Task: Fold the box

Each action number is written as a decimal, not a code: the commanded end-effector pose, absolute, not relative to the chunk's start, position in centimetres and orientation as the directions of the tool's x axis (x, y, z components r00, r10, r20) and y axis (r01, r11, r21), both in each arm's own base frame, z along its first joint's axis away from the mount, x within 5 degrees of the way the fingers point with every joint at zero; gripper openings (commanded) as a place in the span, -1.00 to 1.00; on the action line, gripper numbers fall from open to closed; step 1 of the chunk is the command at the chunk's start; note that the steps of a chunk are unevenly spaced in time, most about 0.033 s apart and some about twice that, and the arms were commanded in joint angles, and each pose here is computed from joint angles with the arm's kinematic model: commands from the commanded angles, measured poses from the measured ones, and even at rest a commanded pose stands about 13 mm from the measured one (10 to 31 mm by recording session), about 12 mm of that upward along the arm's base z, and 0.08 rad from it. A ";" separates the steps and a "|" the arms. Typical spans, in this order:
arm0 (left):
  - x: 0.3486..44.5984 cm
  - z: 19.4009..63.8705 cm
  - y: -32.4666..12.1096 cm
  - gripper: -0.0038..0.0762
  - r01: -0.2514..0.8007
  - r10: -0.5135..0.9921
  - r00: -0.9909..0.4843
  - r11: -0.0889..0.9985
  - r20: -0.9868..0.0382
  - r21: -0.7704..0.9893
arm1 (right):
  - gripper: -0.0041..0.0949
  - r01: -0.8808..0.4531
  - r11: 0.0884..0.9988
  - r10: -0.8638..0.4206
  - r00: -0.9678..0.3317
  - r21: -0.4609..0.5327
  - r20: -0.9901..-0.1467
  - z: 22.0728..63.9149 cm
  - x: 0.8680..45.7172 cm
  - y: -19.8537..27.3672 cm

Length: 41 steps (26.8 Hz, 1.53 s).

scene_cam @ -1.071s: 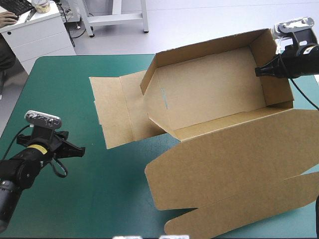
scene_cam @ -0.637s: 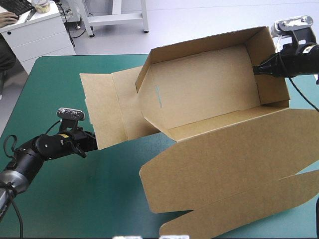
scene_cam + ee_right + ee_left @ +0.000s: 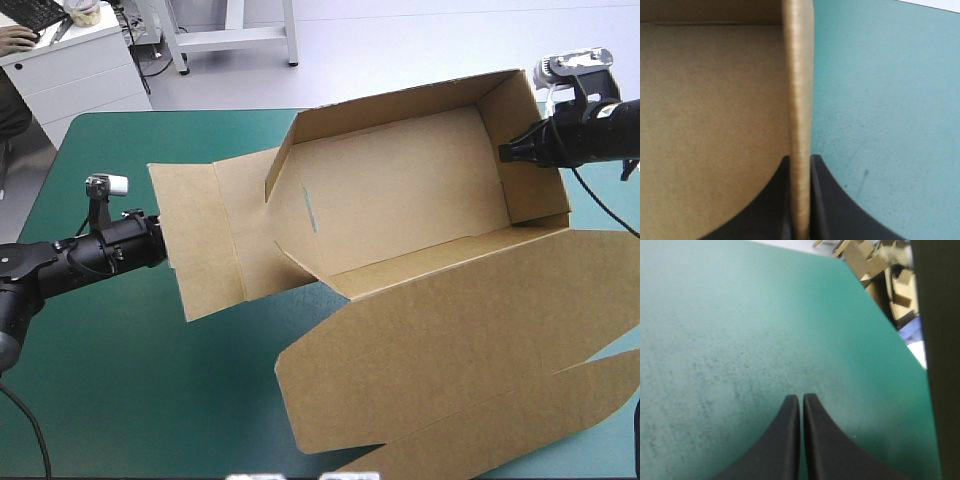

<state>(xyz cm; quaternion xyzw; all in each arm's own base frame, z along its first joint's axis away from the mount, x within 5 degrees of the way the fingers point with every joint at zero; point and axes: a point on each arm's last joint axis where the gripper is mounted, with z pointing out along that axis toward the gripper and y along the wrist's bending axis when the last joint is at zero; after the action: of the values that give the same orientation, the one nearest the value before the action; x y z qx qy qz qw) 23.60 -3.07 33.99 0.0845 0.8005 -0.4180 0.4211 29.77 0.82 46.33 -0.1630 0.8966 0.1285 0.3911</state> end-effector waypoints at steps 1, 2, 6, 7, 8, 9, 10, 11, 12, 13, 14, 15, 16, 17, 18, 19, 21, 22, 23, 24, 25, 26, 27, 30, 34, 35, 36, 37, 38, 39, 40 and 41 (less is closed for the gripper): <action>22.8 36.7 -3.0 -0.87 0.571 -0.294 -0.581 0.517 -0.759 -0.637 | -0.95 -0.434 0.888 -0.136 -0.568 0.155 -0.812 48.5 28.3 1.6; 22.8 36.7 -3.0 -0.87 0.570 -0.298 -0.582 0.514 -0.757 -0.640 | -0.95 -0.439 0.886 -0.138 -0.555 0.149 -0.820 48.6 28.4 1.9; 22.3 37.0 -3.4 -0.85 0.608 -0.286 -0.598 0.447 -0.749 -0.656 | -0.95 -0.456 0.885 -0.167 -0.499 0.094 -0.850 48.8 28.8 4.3; 22.0 37.2 -3.6 -0.81 0.624 -0.287 -0.603 0.411 -0.744 -0.664 | -0.95 -0.452 0.889 -0.173 -0.477 0.072 -0.862 49.0 28.9 5.3; 22.0 37.4 -3.6 -0.77 0.629 -0.293 -0.603 0.397 -0.742 -0.668 | -0.95 -0.446 0.893 -0.175 -0.460 0.056 -0.870 49.1 29.0 5.8; 22.0 37.5 -3.6 -0.66 0.631 -0.309 -0.598 0.387 -0.739 -0.672 | -0.95 -0.444 0.895 -0.176 -0.438 0.042 -0.881 49.3 29.0 6.8; 22.0 37.6 -3.6 -0.59 0.631 -0.313 -0.597 0.384 -0.738 -0.674 | -0.95 -0.438 0.899 -0.178 -0.425 0.029 -0.888 49.4 29.1 7.1; 22.0 37.6 -3.6 -0.50 0.632 -0.317 -0.596 0.382 -0.738 -0.675 | -0.95 -0.432 0.902 -0.174 -0.411 0.023 -0.895 49.5 29.1 7.7; 22.0 37.6 -3.6 -0.40 0.632 -0.318 -0.596 0.381 -0.738 -0.675 | -0.95 -0.423 0.906 -0.178 -0.402 0.009 -0.898 49.5 29.1 8.0; 22.0 37.6 -3.6 -0.31 0.632 -0.319 -0.595 0.380 -0.737 -0.675 | -0.95 -0.418 0.909 -0.179 -0.391 0.000 -0.903 49.6 29.1 8.3; 22.0 37.7 -3.6 -0.18 0.632 -0.321 -0.595 0.379 -0.737 -0.676 | -0.95 -0.411 0.911 -0.180 -0.376 -0.010 -0.909 49.7 29.0 8.8; 22.0 37.7 -3.6 -0.10 0.633 -0.325 -0.594 0.376 -0.736 -0.677 | -0.95 -0.406 0.913 -0.180 -0.366 -0.018 -0.913 49.8 29.0 9.1; 22.1 37.8 -3.6 -0.02 0.633 -0.330 -0.592 0.373 -0.735 -0.678 | -0.95 -0.399 0.917 -0.177 -0.356 -0.023 -0.918 49.9 29.0 9.4; 22.1 37.9 -3.6 0.07 0.636 -0.339 -0.588 0.367 -0.734 -0.679 | -0.95 -0.395 0.918 -0.178 -0.346 -0.029 -0.921 50.0 28.9 9.7; 22.1 38.0 -3.6 0.14 0.638 -0.347 -0.584 0.362 -0.734 -0.679 | -0.95 -0.395 0.918 -0.178 -0.341 -0.031 -0.923 50.0 28.8 10.1; 22.1 38.1 -3.6 0.19 0.640 -0.357 -0.581 0.355 -0.731 -0.682 | -0.95 -0.392 0.919 -0.176 -0.333 -0.034 -0.927 50.1 28.8 10.3; 22.1 38.2 -3.6 0.26 0.643 -0.370 -0.576 0.347 -0.729 -0.683 | -0.95 -0.387 0.922 -0.164 -0.328 -0.025 -0.930 50.2 28.7 10.7; 22.1 38.3 -3.6 0.26 0.643 -0.373 -0.575 0.344 -0.728 -0.684 | -0.95 -0.391 0.920 -0.166 -0.325 -0.028 -0.931 50.2 28.6 10.9; 22.1 38.3 -3.6 0.26 0.645 -0.373 -0.574 0.343 -0.729 -0.683 | -0.95 -0.395 0.918 -0.172 -0.323 -0.032 -0.931 50.2 28.6 11.2; 22.1 38.3 -3.6 0.26 0.648 -0.371 -0.570 0.345 -0.733 -0.679 | -0.95 -0.392 0.920 -0.169 -0.327 -0.030 -0.930 50.1 28.6 11.3; 22.1 38.3 -3.7 0.26 0.651 -0.368 -0.571 0.343 -0.734 -0.677 | -0.95 -0.385 0.922 -0.173 -0.329 -0.036 -0.928 50.0 28.7 11.5; 22.1 38.3 -3.9 0.26 0.657 -0.362 -0.570 0.339 -0.738 -0.674 | -0.95 -0.378 0.925 -0.174 -0.329 -0.040 -0.928 49.9 28.8 11.7; 22.0 38.3 -4.1 0.26 0.665 -0.356 -0.569 0.331 -0.741 -0.669 | -0.95 -0.377 0.925 -0.178 -0.336 -0.041 -0.925 49.6 29.0 11.9; 21.8 38.5 -5.3 0.26 0.702 -0.334 -0.560 0.295 -0.758 -0.649 | -0.95 -0.376 0.925 -0.199 -0.345 -0.059 -0.917 49.2 29.3 12.5; 21.6 38.6 -6.2 0.26 0.738 -0.312 -0.539 0.272 -0.782 -0.617 | -0.95 -0.384 0.921 -0.197 -0.334 -0.057 -0.922 49.1 29.4 13.0; 21.6 38.6 -6.2 0.26 0.738 -0.312 -0.539 0.272 -0.782 -0.617 | -0.95 -0.378 0.924 -0.188 -0.329 -0.053 -0.925 49.2 29.5 13.0; 21.6 38.6 -6.2 0.26 0.737 -0.314 -0.539 0.273 -0.782 -0.618 | -0.95 -0.366 0.929 -0.180 -0.325 -0.052 -0.928 49.3 29.5 13.0; 21.7 38.7 -6.2 0.26 0.735 -0.321 -0.537 0.276 -0.780 -0.619 | -0.95 -0.352 0.935 -0.171 -0.322 -0.050 -0.931 49.3 29.6 12.9; 21.8 38.7 -6.1 0.26 0.729 -0.330 -0.535 0.284 -0.778 -0.622 | -0.95 -0.345 0.938 -0.161 -0.321 -0.042 -0.933 49.4 29.6 12.8; 21.9 38.7 -6.0 0.26 0.724 -0.344 -0.531 0.291 -0.775 -0.625 | -0.95 -0.343 0.938 -0.155 -0.323 -0.037 -0.934 49.4 29.6 12.8; 22.1 38.7 -6.1 0.26 0.714 -0.357 -0.530 0.302 -0.770 -0.631 | -0.95 -0.343 0.938 -0.155 -0.321 -0.037 -0.934 49.4 29.6 12.8; 22.2 38.8 -6.2 0.26 0.709 -0.367 -0.526 0.309 -0.767 -0.634 | -0.95 -0.344 0.938 -0.153 -0.317 -0.037 -0.936 49.4 29.6 12.8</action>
<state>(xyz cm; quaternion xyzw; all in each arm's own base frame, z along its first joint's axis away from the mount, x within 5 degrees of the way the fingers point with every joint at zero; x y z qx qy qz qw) 22.78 -5.71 36.42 0.1287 0.7041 -0.5402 0.4425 30.82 13.25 46.36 -0.1721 0.8494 0.0602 0.4953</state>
